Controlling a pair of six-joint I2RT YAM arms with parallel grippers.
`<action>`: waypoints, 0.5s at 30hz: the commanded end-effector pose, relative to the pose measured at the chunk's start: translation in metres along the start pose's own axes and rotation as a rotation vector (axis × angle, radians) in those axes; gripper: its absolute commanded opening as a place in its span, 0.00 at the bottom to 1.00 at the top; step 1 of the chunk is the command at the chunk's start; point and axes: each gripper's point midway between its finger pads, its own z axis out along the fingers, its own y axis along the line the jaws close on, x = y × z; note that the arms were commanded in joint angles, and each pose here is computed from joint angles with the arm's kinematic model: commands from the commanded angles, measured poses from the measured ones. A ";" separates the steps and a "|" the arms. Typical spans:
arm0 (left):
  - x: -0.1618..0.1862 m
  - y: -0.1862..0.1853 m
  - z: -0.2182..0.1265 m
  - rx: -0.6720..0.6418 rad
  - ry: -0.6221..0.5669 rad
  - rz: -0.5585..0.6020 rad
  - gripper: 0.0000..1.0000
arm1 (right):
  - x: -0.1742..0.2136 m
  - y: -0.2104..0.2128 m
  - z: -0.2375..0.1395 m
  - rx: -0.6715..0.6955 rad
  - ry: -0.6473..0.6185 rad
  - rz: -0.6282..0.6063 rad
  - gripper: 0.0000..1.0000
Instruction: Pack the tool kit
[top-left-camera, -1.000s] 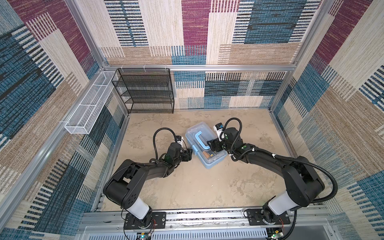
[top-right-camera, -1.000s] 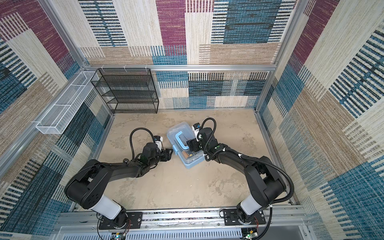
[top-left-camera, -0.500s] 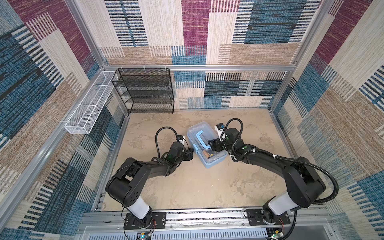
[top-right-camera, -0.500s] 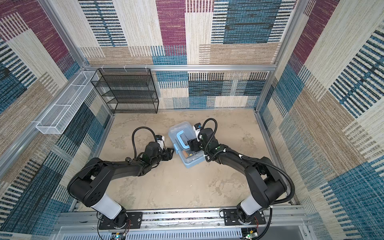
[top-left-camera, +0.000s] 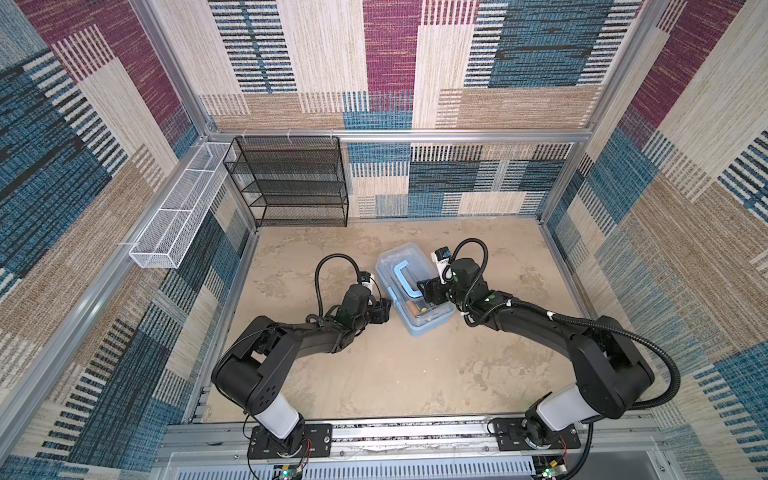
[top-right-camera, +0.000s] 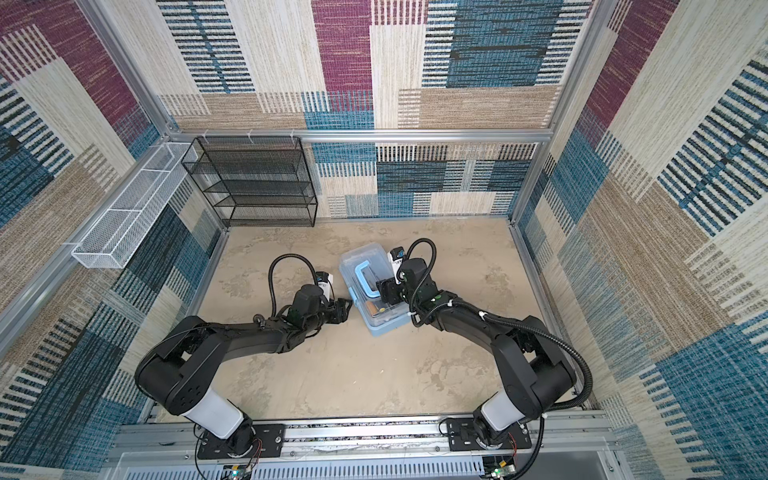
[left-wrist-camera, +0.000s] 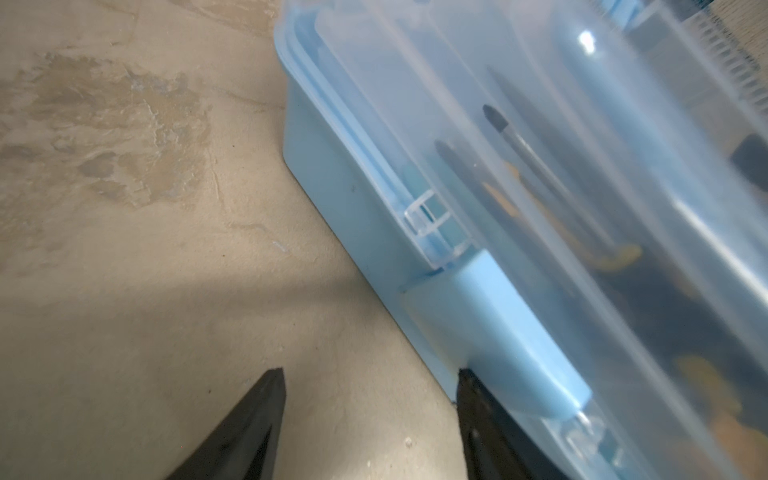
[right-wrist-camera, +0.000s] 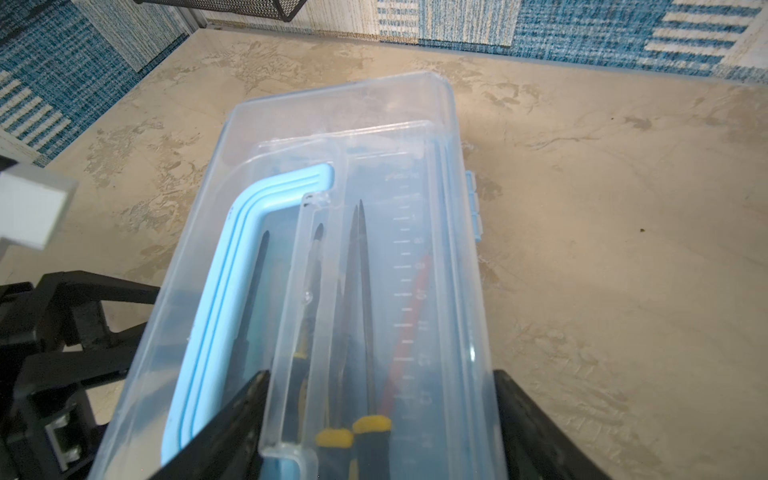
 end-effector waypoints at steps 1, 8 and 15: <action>-0.016 -0.003 -0.006 0.002 -0.062 0.009 0.75 | 0.036 0.010 -0.003 -0.042 0.157 0.083 0.78; -0.016 0.018 -0.021 -0.088 -0.063 0.031 0.83 | 0.023 0.011 -0.009 -0.032 0.133 0.160 0.87; -0.018 0.034 -0.038 -0.165 -0.080 0.044 0.95 | -0.013 0.008 -0.037 -0.007 -0.003 0.139 1.00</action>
